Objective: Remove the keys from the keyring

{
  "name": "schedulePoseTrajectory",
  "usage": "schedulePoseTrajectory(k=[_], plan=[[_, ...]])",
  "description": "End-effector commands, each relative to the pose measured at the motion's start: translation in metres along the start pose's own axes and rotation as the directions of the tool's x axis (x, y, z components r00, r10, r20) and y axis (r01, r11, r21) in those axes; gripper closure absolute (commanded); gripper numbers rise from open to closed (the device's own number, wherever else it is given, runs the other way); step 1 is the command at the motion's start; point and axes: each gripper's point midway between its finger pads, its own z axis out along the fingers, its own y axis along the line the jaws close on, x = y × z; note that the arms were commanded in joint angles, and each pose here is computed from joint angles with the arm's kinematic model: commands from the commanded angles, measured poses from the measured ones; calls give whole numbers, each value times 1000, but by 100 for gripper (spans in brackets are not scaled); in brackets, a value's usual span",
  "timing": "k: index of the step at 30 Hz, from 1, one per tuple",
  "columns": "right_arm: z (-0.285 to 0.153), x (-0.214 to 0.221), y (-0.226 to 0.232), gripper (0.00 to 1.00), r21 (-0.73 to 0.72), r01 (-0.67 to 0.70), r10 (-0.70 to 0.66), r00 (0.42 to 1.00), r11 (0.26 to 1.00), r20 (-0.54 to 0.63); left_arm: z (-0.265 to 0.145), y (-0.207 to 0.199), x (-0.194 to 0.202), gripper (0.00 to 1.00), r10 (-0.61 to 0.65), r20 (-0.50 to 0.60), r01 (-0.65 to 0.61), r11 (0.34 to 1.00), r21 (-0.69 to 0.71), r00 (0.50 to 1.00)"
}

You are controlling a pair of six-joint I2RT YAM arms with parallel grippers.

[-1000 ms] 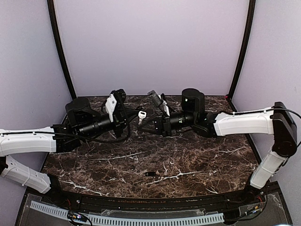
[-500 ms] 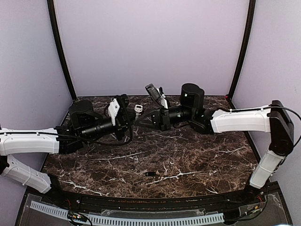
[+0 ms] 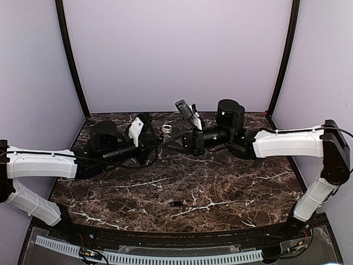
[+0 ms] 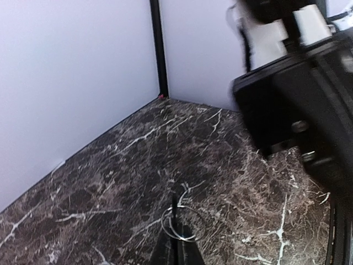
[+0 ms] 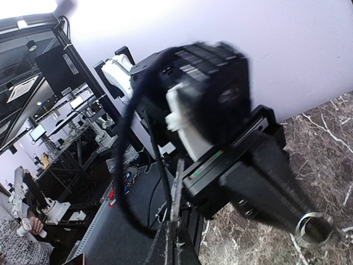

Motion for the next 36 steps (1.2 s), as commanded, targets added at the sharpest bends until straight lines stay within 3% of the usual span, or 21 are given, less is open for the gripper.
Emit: schedulePoseTrajectory(k=[1, 6, 11, 15, 21, 27, 30, 36], plan=[[-28, 7, -5, 100, 142, 39, -40, 999, 989, 4, -2, 38, 48, 100, -222, -96, 209, 969, -130, 970], [-66, 77, -59, 100, 436, -69, 117, 990, 897, -84, -16, 58, 131, 100, -430, -252, 360, 890, -281, 867], [-93, 146, -88, 100, 549, -215, 314, 945, 808, -90, -33, 57, 196, 100, -577, -376, 435, 807, -399, 726], [-123, 179, -117, 100, 633, -316, 431, 902, 707, -30, -48, 63, 231, 100, -666, -416, 454, 736, -502, 619], [-143, 214, -145, 100, 718, -357, 528, 849, 597, -16, -60, 76, 261, 100, -731, -438, 439, 671, -597, 523], [-154, 230, -159, 100, 763, -351, 560, 828, 543, -18, -65, 81, 274, 98, -761, -442, 415, 637, -650, 476], [-157, 232, -160, 94, 776, -334, 560, 828, 535, -29, -62, 81, 272, 81, -758, -445, 419, 641, -643, 477], [-164, 226, -158, 65, 794, -309, 543, 839, 524, -31, -55, 81, 250, 46, -727, -430, 449, 676, -585, 535]])
